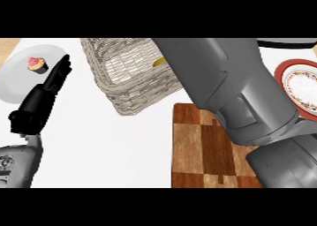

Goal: Pick the lemon from the cutting board and place it in the basket

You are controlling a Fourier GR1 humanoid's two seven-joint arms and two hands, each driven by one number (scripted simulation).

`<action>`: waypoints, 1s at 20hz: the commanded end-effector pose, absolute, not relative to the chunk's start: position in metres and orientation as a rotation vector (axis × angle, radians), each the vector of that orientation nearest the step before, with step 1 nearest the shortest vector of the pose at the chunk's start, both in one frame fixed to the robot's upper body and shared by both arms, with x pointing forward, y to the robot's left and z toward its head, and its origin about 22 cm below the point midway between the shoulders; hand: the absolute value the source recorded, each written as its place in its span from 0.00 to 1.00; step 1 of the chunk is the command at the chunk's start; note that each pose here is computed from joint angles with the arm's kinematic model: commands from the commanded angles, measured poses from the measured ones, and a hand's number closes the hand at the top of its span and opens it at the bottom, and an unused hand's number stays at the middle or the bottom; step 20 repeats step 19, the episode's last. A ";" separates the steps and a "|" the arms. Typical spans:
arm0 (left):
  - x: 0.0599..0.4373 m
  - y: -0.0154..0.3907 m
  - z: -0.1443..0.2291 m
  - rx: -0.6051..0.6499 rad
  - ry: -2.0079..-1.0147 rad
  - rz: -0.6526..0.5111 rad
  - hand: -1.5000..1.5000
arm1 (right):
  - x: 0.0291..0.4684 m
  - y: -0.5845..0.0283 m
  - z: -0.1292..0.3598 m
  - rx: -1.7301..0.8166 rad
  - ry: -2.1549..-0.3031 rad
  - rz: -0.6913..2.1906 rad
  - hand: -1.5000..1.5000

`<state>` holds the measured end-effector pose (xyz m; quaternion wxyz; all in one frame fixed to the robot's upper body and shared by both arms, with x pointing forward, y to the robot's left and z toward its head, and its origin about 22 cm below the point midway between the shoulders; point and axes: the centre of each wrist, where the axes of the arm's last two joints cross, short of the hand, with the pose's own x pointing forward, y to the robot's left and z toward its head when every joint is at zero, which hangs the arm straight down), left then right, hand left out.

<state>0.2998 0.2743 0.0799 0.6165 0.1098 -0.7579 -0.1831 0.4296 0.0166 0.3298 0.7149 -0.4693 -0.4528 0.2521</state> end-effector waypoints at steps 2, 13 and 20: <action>0.306 0.275 0.072 0.243 -1.730 -0.429 0.50 | 0.422 0.028 0.341 -1.037 -1.053 0.352 0.00; 0.288 0.293 0.067 0.303 -1.702 -0.380 0.50 | 0.430 -0.021 0.362 -1.017 -1.316 -0.275 0.00; 0.285 0.308 0.062 0.338 -1.679 -0.326 0.50 | 0.434 -0.043 0.350 -1.040 -1.357 -0.432 0.00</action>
